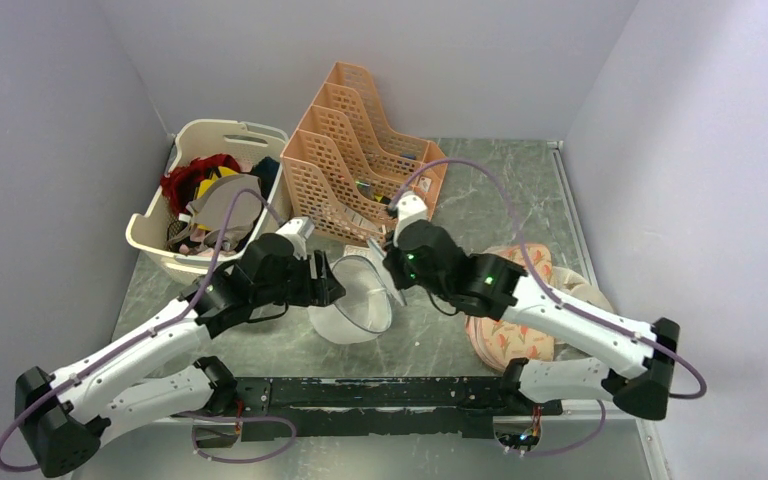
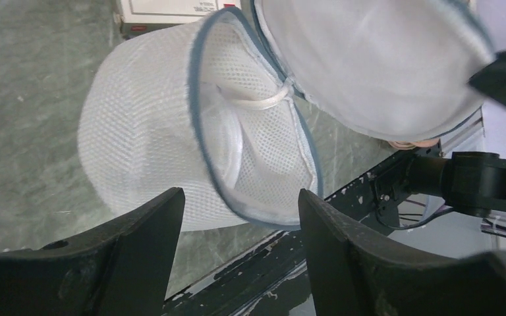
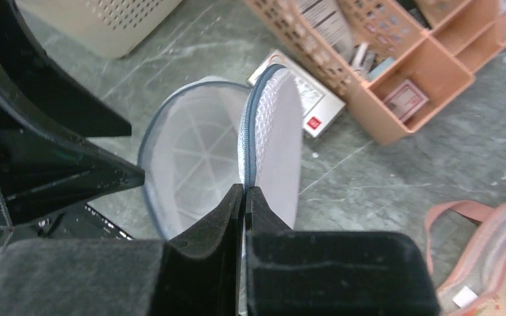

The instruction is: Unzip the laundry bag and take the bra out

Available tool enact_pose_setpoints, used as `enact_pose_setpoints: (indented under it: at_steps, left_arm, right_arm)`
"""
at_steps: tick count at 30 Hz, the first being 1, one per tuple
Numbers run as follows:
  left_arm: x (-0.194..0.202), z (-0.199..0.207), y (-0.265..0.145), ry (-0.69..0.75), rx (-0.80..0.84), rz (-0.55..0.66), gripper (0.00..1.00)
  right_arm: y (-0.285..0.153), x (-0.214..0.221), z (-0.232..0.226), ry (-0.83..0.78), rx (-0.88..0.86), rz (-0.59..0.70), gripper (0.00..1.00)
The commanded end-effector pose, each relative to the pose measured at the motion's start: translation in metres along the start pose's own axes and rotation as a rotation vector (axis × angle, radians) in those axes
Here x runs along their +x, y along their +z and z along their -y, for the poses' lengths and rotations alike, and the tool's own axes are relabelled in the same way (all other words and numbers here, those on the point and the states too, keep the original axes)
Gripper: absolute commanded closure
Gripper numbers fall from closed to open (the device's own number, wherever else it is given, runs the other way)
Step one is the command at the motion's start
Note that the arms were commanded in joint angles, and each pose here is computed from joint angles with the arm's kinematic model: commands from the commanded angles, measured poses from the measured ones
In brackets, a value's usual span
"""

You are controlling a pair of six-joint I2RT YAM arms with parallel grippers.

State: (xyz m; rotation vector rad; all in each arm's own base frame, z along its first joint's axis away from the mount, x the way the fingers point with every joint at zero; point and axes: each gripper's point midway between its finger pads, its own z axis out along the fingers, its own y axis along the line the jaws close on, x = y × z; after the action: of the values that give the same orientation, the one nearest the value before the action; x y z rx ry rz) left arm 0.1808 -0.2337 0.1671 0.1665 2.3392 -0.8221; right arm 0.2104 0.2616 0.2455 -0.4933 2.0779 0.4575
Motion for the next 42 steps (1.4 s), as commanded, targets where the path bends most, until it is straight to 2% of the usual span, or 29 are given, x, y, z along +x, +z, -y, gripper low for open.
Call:
enact_pose_setpoints:
  at_steps: [1, 5, 11, 21, 25, 26, 31, 33, 35, 37, 42]
  left_arm:
    - [0.009, -0.023, -0.008, -0.035, -0.094, 0.015, 0.29]
    - [0.012, -0.032, -0.017, -0.055, -0.124, 0.035, 0.33]
    - [0.0, -0.041, -0.037, -0.067, -0.166, 0.115, 0.32]
    - [-0.057, -0.043, -0.113, -0.054, -0.202, 0.41, 0.24]
    - [-0.067, -0.043, -0.129, -0.045, -0.21, 0.455, 0.18]
    - [-0.068, -0.043, -0.131, -0.043, -0.214, 0.46, 0.16]
    - [-0.075, -0.037, -0.131, -0.011, -0.199, 0.471, 0.07]
    - [-0.078, -0.034, -0.127, 0.003, -0.196, 0.47, 0.02]
    - [-0.081, -0.032, -0.121, 0.02, -0.188, 0.477, 0.01]
    - [-0.084, -0.03, -0.112, 0.035, -0.181, 0.482, 0.01]
    - [-0.102, -0.022, -0.098, 0.08, -0.187, 0.519, 0.04]
  right_arm:
    - [0.003, -0.007, -0.032, -0.018, -0.035, 0.011, 1.0]
    - [0.011, -0.001, -0.062, -0.04, -0.084, -0.011, 1.0]
    - [0.032, 0.018, -0.102, -0.044, -0.159, -0.062, 1.0]
    - [0.08, 0.053, -0.154, 0.025, -0.313, -0.094, 1.0]
    - [0.094, 0.071, -0.167, 0.056, -0.364, -0.116, 0.98]
    - [0.095, 0.073, -0.168, 0.062, -0.373, -0.115, 0.94]
    - [0.083, 0.059, -0.166, 0.065, -0.422, -0.072, 0.55]
    - [0.074, 0.047, -0.159, 0.06, -0.425, -0.04, 0.42]
    - [0.064, 0.036, -0.148, 0.056, -0.42, -0.006, 0.31]
    - [0.059, 0.026, -0.132, 0.059, -0.404, 0.024, 0.24]
    - [0.055, 0.013, -0.056, 0.102, -0.272, 0.061, 0.15]
